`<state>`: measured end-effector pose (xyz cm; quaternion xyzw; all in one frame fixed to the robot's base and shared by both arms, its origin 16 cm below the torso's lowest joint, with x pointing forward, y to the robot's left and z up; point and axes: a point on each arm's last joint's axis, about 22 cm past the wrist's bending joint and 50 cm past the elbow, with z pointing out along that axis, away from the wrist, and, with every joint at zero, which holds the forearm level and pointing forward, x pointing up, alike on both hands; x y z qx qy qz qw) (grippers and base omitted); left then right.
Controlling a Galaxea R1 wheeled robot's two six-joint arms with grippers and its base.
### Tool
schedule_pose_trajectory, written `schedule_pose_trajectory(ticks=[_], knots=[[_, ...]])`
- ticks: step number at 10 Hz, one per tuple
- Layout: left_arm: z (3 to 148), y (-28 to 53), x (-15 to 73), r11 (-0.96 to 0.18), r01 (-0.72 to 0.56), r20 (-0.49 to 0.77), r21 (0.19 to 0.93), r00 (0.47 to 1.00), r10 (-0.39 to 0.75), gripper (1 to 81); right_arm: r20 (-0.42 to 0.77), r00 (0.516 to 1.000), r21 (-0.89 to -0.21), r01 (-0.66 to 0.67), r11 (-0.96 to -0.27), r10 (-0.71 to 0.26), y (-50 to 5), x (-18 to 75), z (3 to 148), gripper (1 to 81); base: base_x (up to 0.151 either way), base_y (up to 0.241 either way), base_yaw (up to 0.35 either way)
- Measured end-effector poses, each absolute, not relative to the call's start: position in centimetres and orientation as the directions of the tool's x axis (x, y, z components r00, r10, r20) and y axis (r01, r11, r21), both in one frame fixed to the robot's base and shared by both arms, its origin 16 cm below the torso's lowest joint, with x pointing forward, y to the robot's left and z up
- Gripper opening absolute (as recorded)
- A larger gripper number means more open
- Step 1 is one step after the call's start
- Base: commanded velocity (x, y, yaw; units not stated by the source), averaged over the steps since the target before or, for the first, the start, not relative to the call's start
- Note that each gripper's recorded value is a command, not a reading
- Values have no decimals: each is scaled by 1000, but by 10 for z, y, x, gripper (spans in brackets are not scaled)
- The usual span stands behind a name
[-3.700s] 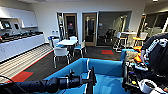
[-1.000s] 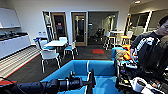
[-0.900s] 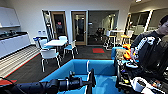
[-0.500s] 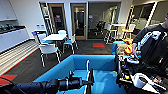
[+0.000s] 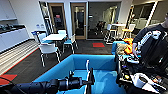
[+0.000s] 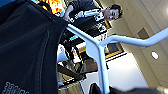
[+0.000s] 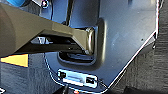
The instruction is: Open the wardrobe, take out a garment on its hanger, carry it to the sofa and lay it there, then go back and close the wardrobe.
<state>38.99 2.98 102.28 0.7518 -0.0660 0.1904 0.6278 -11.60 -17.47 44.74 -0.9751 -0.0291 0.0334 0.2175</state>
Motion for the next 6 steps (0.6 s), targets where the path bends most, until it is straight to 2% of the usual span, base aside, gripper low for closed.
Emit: schedule_pose_trajectory(ticks=[4,6], knots=[[1022,30,389,-202,-337,367,920,919,141,10,-43,996,-427,47,-903,73,-174,-112,447,811,90,0,0],[1023,30,389,-202,-340,371,918,918,141,10,-50,996,-427,47,-903,75,-174,-116,448,811,36,0,0]])
